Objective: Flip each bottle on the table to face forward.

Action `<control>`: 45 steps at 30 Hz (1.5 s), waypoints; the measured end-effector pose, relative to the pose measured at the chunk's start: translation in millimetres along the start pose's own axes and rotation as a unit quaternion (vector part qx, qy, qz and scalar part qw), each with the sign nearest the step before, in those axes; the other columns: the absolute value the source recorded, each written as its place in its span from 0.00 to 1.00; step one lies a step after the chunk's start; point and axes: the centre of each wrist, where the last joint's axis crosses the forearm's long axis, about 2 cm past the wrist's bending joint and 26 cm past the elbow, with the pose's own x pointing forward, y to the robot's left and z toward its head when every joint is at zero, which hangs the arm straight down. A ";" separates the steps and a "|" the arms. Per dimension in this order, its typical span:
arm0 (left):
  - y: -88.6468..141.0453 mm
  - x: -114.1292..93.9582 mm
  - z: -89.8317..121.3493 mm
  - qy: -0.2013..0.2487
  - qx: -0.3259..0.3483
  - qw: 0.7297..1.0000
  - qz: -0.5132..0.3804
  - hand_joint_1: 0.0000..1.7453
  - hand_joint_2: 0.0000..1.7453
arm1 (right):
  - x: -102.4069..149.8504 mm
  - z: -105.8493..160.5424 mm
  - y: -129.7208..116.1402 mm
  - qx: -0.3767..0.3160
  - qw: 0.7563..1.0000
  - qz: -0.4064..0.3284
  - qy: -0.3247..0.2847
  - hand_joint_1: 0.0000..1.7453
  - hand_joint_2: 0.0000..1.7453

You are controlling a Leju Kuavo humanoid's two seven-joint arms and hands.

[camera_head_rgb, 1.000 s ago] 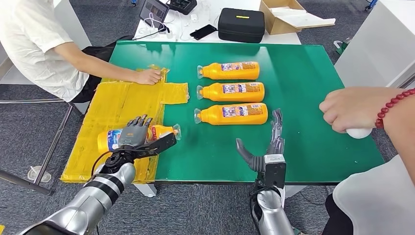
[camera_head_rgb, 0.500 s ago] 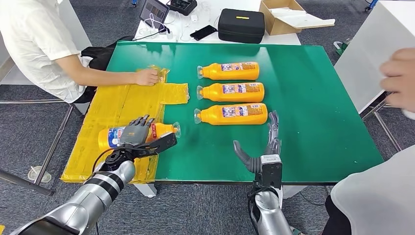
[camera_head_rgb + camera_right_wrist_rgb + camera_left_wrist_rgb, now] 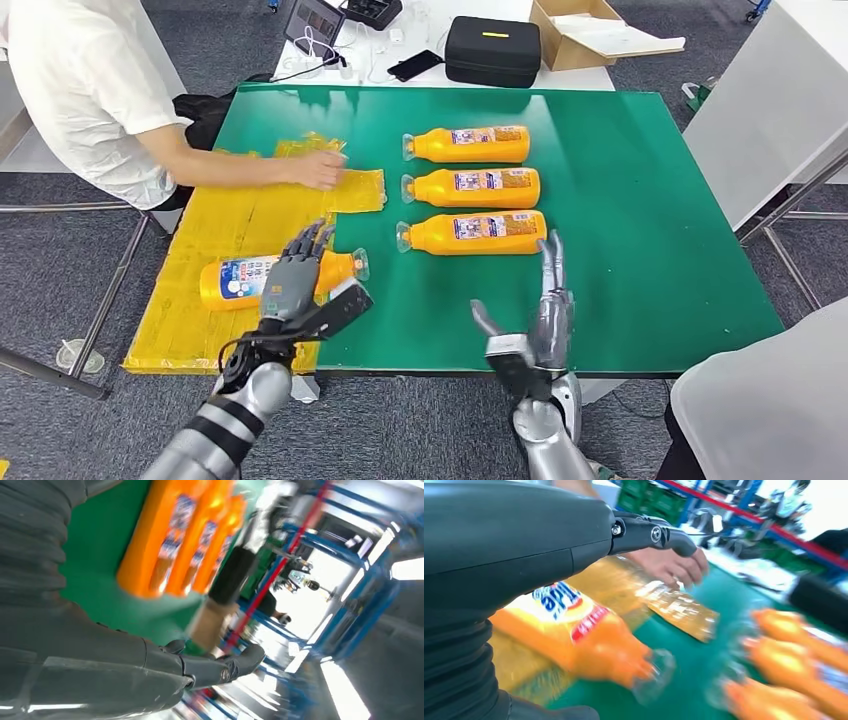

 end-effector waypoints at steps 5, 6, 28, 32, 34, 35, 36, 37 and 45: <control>-12.4 35.8 23.8 -0.056 0.025 0.997 0.045 0.00 1.00 | -18.5 5.8 -10.3 0.094 0.983 0.153 -0.047 0.00 1.00; -13.3 40.5 27.2 -0.066 0.028 0.996 0.051 0.00 1.00 | -22.0 6.6 -12.2 0.100 0.980 0.164 -0.045 0.00 1.00; -24.5 84.1 39.9 -0.133 0.042 0.976 0.169 0.00 1.00 | -85.0 -25.4 -25.5 0.261 0.927 0.245 0.111 0.00 1.00; -24.7 85.9 37.9 -0.137 0.042 0.975 0.169 0.00 1.00 | -93.2 -40.1 -27.5 0.282 0.915 0.253 0.138 0.00 1.00; -24.5 87.0 35.8 -0.141 0.041 0.974 0.171 0.00 1.00 | -97.1 -49.1 -28.7 0.289 0.910 0.257 0.148 0.00 1.00; -24.6 87.6 34.6 -0.143 0.041 0.974 0.173 0.00 1.00 | -98.8 -53.4 -29.2 0.292 0.908 0.259 0.151 0.00 1.00; -24.6 88.1 33.5 -0.144 0.040 0.973 0.174 0.00 1.00 | -100.3 -57.0 -29.6 0.295 0.906 0.261 0.154 0.00 1.00; -24.7 88.7 32.5 -0.146 0.040 0.973 0.174 0.00 1.00 | -101.5 -60.0 -30.0 0.297 0.904 0.264 0.156 0.00 1.00; -26.6 89.2 30.4 -0.150 0.034 0.973 0.173 0.00 1.00 | -107.0 -69.1 -31.6 0.305 0.897 0.273 0.165 0.00 1.00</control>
